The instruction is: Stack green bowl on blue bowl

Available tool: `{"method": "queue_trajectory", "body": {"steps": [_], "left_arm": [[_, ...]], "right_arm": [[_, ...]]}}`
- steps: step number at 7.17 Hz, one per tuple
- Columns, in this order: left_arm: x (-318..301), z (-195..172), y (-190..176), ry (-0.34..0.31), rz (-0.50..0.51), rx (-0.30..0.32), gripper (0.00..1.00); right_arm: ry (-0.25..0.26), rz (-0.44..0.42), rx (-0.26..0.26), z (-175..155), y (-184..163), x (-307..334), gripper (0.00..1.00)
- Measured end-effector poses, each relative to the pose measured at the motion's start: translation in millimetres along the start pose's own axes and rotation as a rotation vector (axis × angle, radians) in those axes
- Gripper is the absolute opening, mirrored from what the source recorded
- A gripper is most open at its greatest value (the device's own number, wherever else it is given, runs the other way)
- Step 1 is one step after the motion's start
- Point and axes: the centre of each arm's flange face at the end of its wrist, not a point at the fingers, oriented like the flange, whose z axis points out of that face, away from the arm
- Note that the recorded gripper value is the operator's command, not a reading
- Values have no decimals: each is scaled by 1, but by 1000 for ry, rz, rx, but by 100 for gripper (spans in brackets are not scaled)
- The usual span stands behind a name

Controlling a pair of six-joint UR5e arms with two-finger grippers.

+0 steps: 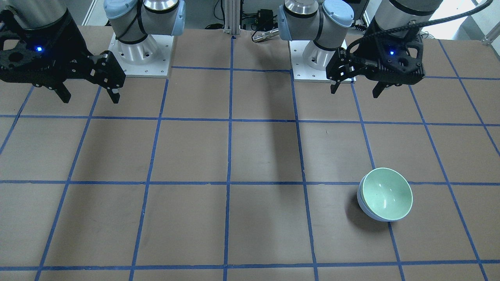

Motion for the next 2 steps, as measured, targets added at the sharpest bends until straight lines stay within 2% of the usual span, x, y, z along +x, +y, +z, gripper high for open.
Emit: {"method": "queue_trajectory", "body": {"steps": [2], "left_arm": [[10,-1,-1,-17,-31,-2,100]], "right_arm": [[0,0,1,0,0,0,100]]}}
